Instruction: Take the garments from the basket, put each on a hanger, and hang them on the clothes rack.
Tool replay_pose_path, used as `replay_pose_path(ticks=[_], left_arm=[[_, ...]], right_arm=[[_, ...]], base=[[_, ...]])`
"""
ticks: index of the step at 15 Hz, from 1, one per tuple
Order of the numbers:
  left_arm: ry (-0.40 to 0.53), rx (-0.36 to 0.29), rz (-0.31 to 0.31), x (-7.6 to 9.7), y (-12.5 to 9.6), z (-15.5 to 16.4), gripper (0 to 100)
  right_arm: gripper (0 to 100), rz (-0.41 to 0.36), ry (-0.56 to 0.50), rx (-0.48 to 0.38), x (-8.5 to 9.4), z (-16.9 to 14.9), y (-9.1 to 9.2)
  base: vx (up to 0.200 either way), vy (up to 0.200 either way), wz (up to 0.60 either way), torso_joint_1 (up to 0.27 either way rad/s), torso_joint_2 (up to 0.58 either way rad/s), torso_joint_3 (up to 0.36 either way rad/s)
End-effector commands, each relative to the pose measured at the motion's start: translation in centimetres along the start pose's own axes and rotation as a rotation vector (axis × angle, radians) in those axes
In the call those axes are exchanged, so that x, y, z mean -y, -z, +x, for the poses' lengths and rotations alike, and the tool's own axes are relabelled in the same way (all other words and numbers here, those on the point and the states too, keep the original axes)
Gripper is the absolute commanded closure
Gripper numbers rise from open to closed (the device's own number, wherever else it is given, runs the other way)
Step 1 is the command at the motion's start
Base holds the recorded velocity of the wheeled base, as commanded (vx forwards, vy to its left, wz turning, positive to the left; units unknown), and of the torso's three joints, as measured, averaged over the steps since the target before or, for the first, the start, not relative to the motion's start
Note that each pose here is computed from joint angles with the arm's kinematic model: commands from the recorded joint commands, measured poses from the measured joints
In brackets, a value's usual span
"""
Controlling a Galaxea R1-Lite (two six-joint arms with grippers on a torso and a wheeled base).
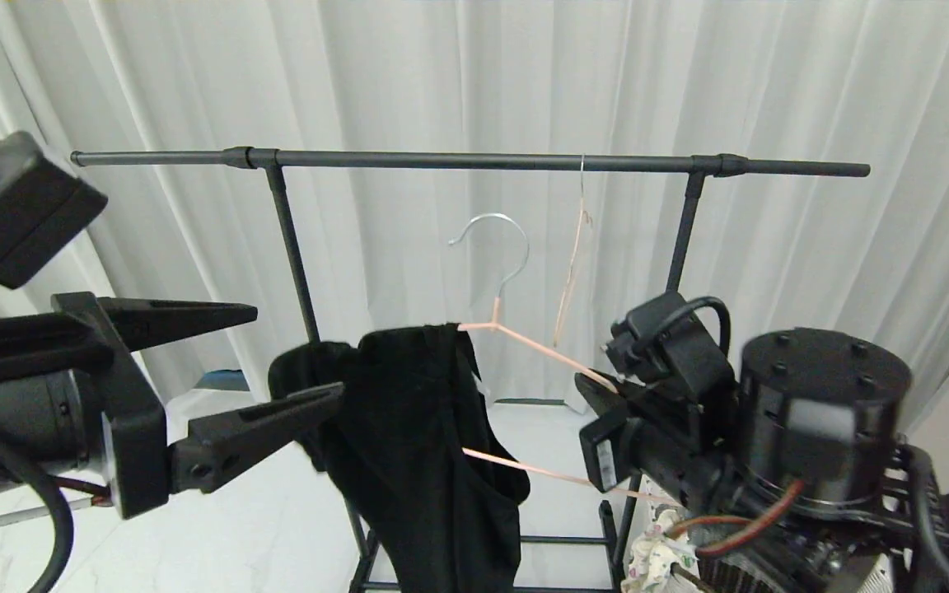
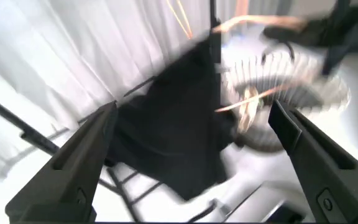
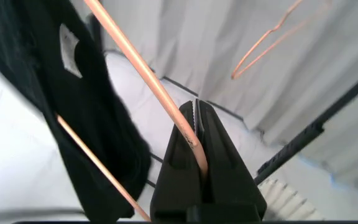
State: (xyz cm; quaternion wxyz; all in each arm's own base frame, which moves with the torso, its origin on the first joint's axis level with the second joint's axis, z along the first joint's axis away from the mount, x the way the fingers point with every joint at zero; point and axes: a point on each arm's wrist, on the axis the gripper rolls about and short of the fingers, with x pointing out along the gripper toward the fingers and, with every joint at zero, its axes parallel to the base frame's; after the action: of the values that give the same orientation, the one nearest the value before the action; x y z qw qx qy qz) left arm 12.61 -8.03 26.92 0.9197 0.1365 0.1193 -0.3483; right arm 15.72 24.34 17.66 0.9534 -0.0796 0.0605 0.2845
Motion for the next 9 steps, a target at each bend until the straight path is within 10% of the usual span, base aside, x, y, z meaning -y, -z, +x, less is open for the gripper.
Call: replay_pose_path(ticks=[1, 9], left_arm=[[0.019, -0.003, 0.037, -0.2, 1.4, -0.9, 0], [0.213, -0.076, 0.164, 0.6, 3.7, 1.4, 0]], right_arm=[[100, -0.068, -0.049, 0.024, 2.1, -3.7, 1.3], [100, -0.14, -0.16, 0.102, 0.0, -5.9, 1.5]], base=[[0.0, 0.0, 0.0, 0.0, 0.0, 0.0], [0.0, 0.0, 0.0, 0.0, 0.0, 0.0]])
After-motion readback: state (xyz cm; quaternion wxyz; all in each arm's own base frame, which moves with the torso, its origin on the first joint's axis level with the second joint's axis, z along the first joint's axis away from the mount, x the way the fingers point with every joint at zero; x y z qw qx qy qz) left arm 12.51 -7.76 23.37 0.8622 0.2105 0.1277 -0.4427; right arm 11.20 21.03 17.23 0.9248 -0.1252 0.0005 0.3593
